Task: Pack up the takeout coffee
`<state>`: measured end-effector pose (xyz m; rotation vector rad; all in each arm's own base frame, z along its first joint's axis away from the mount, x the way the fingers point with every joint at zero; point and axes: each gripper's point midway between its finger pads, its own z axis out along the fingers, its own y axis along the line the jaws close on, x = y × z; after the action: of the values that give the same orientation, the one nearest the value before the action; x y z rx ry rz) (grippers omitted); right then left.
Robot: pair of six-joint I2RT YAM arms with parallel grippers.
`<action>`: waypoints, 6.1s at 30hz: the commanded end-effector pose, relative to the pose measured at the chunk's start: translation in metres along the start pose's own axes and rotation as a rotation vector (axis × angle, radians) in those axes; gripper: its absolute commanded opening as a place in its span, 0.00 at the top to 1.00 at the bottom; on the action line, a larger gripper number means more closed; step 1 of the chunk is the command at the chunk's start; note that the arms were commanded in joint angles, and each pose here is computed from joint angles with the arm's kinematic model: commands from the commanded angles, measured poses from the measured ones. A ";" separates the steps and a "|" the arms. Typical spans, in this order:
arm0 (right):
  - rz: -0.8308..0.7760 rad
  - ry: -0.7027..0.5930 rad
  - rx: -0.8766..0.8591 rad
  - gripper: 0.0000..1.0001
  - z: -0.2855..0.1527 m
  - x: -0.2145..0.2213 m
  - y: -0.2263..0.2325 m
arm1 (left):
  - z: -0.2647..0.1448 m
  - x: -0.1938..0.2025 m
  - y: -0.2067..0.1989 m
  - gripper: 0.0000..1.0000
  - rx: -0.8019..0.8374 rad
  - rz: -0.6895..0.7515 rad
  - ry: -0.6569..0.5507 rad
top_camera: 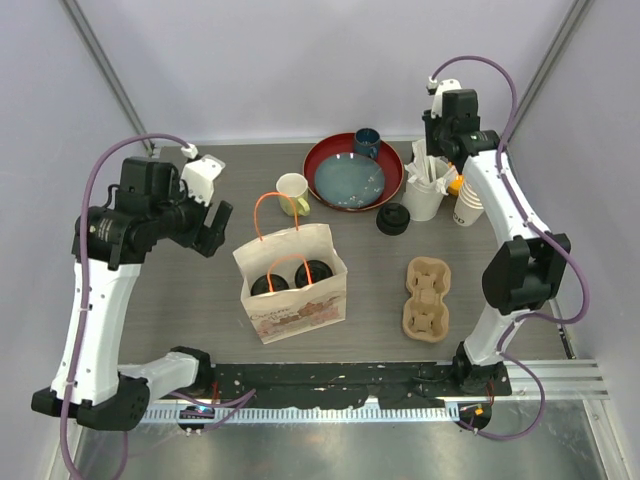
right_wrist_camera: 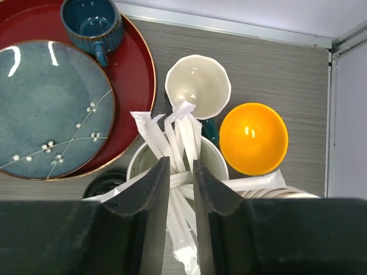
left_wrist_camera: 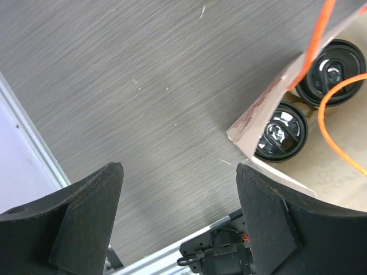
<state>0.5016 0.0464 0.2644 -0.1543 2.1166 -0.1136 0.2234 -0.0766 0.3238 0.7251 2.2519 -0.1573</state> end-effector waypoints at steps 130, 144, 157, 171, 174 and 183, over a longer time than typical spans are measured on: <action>-0.227 -0.322 -1.060 0.99 -0.261 0.038 0.337 | 0.025 0.024 0.008 0.15 0.069 -0.112 0.029; -0.177 -0.411 -1.006 0.23 -0.294 0.002 0.304 | 0.026 0.028 0.005 0.15 0.084 -0.108 0.037; 0.019 -0.379 -0.188 0.43 -0.212 -0.062 0.104 | 0.025 0.029 0.003 0.15 0.090 -0.105 0.035; 0.271 -0.090 0.153 0.41 -0.081 0.005 -0.057 | 0.025 0.034 0.003 0.15 0.089 -0.098 0.047; 0.305 -0.077 0.135 0.43 -0.059 0.013 -0.063 | 0.026 0.035 0.003 0.15 0.090 -0.098 0.051; 0.343 -0.059 0.079 0.53 -0.025 0.018 -0.061 | 0.028 0.035 0.003 0.15 0.091 -0.098 0.057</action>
<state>0.4590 -0.0241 0.2532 0.2483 2.1244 -0.0628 0.2237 -0.0666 0.2762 0.6615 2.3757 -0.2878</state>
